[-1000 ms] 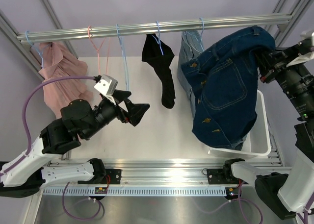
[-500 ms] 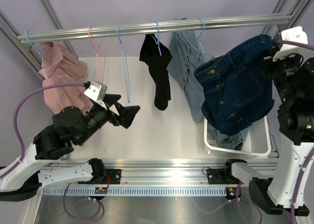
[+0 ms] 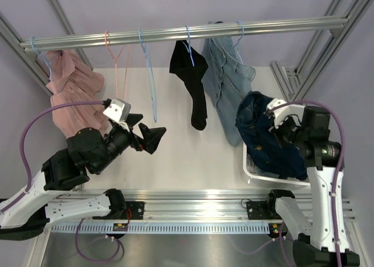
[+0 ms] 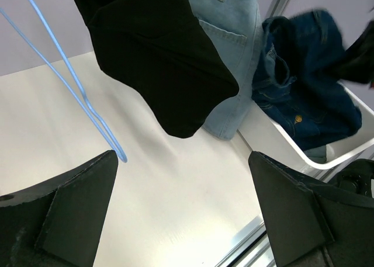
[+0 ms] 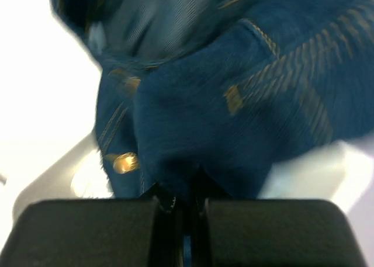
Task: Remove the skirt from the hanger
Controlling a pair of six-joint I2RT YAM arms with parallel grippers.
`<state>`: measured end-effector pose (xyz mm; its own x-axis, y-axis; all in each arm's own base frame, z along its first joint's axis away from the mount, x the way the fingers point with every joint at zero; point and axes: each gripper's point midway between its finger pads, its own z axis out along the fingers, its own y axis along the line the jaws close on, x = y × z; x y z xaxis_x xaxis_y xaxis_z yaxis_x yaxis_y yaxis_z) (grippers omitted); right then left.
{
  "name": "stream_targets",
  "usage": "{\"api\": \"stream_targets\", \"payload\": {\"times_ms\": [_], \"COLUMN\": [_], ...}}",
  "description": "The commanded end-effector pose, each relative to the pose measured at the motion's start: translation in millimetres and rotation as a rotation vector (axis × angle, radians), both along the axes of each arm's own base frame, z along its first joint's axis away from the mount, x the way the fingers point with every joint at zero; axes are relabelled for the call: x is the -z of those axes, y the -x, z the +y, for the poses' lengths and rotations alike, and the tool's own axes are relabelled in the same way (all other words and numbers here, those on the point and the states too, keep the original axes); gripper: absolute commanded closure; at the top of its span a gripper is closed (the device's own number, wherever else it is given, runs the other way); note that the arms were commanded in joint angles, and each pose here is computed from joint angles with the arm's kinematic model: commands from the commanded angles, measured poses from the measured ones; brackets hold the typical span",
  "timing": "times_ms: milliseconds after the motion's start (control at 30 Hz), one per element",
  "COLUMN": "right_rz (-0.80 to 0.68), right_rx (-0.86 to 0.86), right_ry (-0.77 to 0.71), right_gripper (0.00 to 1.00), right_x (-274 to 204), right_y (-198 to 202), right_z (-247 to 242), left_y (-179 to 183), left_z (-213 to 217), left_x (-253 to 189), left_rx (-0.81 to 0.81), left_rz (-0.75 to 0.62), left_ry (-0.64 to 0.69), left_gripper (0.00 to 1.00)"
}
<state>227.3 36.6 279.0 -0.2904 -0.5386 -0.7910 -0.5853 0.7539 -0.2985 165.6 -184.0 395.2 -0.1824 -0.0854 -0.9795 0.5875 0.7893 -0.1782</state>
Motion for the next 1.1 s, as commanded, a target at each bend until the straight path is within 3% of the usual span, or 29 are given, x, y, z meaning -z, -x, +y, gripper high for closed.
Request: {"api": "stream_targets", "payload": {"times_ms": [0, 100, 233, 433, 567, 600, 667, 800, 1067], "right_rz": [0.199, 0.386, 0.521, 0.551, 0.554, 0.526, 0.472, 0.304, 0.148], "right_rx": [-0.12, -0.133, -0.05, 0.095, 0.104, 0.11, 0.137, 0.214, 0.349], "right_ry": [0.031, 0.035, 0.047, 0.138, 0.146, 0.144, 0.12, 0.036, -0.161], "right_gripper": [1.0, 1.0, 0.89, 0.7, 0.38, 0.17, 0.01, 0.01, 0.0], "right_x": [65.4, 114.3, 153.8, 184.0, 178.4, 169.1, 142.6, 67.3, -2.0], "right_y": [10.6, 10.7, 10.1, -10.0, -6.6, -6.1, -8.7, -13.6, -11.4], "right_z": [6.5, 2.8, -8.1, -36.0, -38.1, -38.3, -38.1, -35.7, -25.1], "left_y": [-4.6, -5.5, -7.7, -14.9, -15.4, -15.2, -14.9, -15.4, -9.9], "left_z": [2.3, -6.0, -17.0, -29.7, -33.4, -33.1, -31.4, -28.0, -21.1], "left_x": [-5.7, -4.9, -4.7, -6.2, -7.2, -6.6, -2.8, 15.4, 47.3], "left_rx": [-0.024, -0.007, 0.006, -0.005, -0.001, -0.003, -0.009, -0.04, -0.065], "left_rz": [-0.028, -0.025, -0.014, 0.005, 0.01, 0.015, 0.023, 0.073, 0.158], "left_ry": [0.005, 0.008, 0.014, -0.003, 0.01, 0.014, 0.016, 0.017, 0.027], "left_gripper": [0.01, 0.01, 0.01, 0.01, 0.01, 0.01, 0.01, 0.01, 0.01]}}
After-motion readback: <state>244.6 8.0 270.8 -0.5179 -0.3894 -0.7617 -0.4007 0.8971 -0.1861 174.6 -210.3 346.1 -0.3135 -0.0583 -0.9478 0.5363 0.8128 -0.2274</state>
